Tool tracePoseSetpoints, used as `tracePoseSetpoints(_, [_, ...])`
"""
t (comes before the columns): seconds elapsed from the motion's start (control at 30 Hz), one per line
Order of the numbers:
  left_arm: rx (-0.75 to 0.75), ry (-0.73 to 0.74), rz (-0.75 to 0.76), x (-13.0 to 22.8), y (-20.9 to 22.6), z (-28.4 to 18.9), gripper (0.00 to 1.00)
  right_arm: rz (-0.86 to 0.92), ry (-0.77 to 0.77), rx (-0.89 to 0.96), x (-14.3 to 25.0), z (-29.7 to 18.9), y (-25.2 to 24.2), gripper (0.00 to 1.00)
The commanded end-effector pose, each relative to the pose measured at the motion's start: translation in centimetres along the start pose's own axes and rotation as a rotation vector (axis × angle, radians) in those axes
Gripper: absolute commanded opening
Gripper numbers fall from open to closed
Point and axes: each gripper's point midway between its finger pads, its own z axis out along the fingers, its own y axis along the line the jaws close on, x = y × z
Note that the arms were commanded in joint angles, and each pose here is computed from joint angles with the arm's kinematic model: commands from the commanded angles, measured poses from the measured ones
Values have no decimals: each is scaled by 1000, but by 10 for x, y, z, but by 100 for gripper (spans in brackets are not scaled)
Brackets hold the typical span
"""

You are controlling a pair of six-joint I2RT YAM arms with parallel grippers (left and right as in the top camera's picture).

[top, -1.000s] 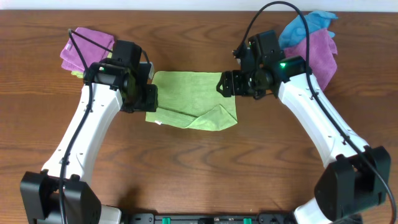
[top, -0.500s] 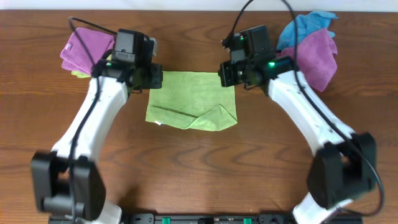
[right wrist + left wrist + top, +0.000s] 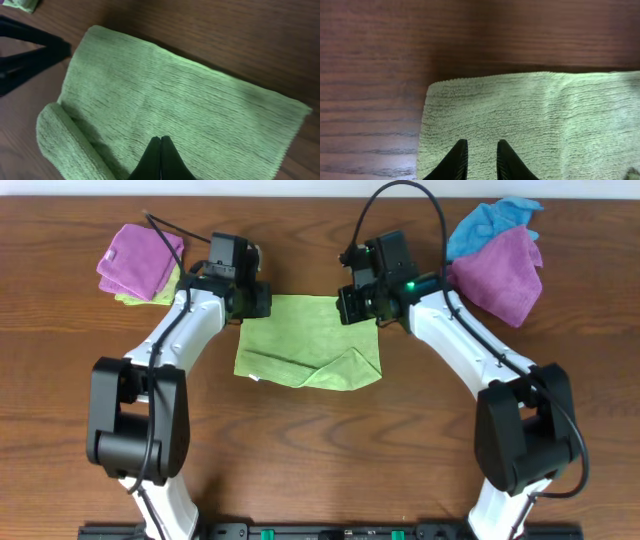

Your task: Fold the cloth

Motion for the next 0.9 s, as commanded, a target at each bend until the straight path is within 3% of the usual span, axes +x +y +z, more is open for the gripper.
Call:
tracePoseSetpoints(0.0, [-24, 32, -29, 8, 7, 11, 21, -26, -12, -21, -3, -1, 14, 1])
tracePoseSetpoints(0.53, [-88, 46, -25, 15, 20, 31, 17, -60, 131, -47, 40, 33, 42, 1])
tracePoseSetpoints(0.87, [-80, 9, -21, 6, 18, 33, 6, -123, 213, 24, 68, 47, 51, 1])
